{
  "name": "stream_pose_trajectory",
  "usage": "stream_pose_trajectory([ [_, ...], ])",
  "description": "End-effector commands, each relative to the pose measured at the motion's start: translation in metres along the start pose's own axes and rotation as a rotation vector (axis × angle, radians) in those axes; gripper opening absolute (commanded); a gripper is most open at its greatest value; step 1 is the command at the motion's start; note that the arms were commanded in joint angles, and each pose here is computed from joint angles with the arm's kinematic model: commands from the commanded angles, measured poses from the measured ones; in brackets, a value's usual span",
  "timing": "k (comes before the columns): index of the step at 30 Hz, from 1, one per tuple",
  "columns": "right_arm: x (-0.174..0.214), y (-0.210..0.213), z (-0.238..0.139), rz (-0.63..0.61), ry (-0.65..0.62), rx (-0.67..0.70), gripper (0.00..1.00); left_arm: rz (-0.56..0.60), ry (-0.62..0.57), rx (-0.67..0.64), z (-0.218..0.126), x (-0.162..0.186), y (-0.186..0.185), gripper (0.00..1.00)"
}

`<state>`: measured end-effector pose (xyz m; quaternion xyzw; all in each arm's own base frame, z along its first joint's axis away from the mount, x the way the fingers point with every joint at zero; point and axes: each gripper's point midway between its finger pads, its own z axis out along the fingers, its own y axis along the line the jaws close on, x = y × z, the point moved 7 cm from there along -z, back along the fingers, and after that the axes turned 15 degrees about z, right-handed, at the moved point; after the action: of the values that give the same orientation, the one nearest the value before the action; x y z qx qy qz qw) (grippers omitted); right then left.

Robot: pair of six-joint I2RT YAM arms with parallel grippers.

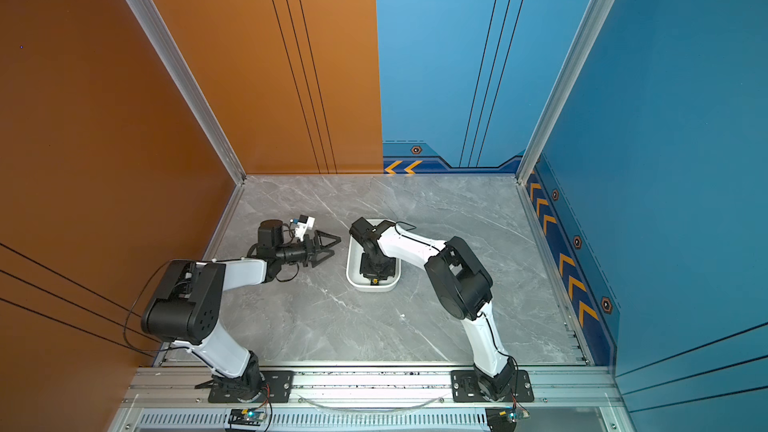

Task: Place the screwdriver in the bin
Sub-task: 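Lower the held screwdriver into the white bin with the right gripper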

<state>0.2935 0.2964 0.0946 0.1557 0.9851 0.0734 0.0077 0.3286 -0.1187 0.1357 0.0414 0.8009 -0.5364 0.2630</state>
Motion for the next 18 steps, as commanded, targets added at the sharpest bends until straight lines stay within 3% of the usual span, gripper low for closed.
stream_pose_trajectory([
  [1, -0.001, -0.0015, 0.0052, 0.011, 0.016, 0.007, 0.0, 0.012, 0.005, -0.009, 0.0, 0.0059, 0.0034, 0.98],
  [3, -0.0017, -0.0028, 0.0069, 0.014, 0.017, 0.012, 0.0, 0.013, 0.004, -0.009, -0.0003, 0.0061, 0.0029, 0.98],
  [5, -0.0021, -0.0044, 0.0082, 0.018, 0.018, 0.017, 0.11, 0.013, 0.001, -0.01, -0.0016, 0.0057, 0.0031, 0.98],
  [9, -0.0018, -0.0048, 0.0107, 0.016, 0.024, 0.021, 0.15, 0.009, -0.001, -0.013, -0.0024, 0.0058, 0.0044, 0.98],
  [13, -0.0026, -0.005, 0.0132, 0.015, 0.029, 0.024, 0.3, 0.01, -0.003, -0.013, -0.0027, 0.0051, 0.0046, 0.98],
  [18, -0.0029, -0.0037, 0.0114, 0.008, 0.027, 0.018, 0.37, 0.01, -0.003, -0.014, -0.0028, 0.005, 0.0046, 0.98],
])
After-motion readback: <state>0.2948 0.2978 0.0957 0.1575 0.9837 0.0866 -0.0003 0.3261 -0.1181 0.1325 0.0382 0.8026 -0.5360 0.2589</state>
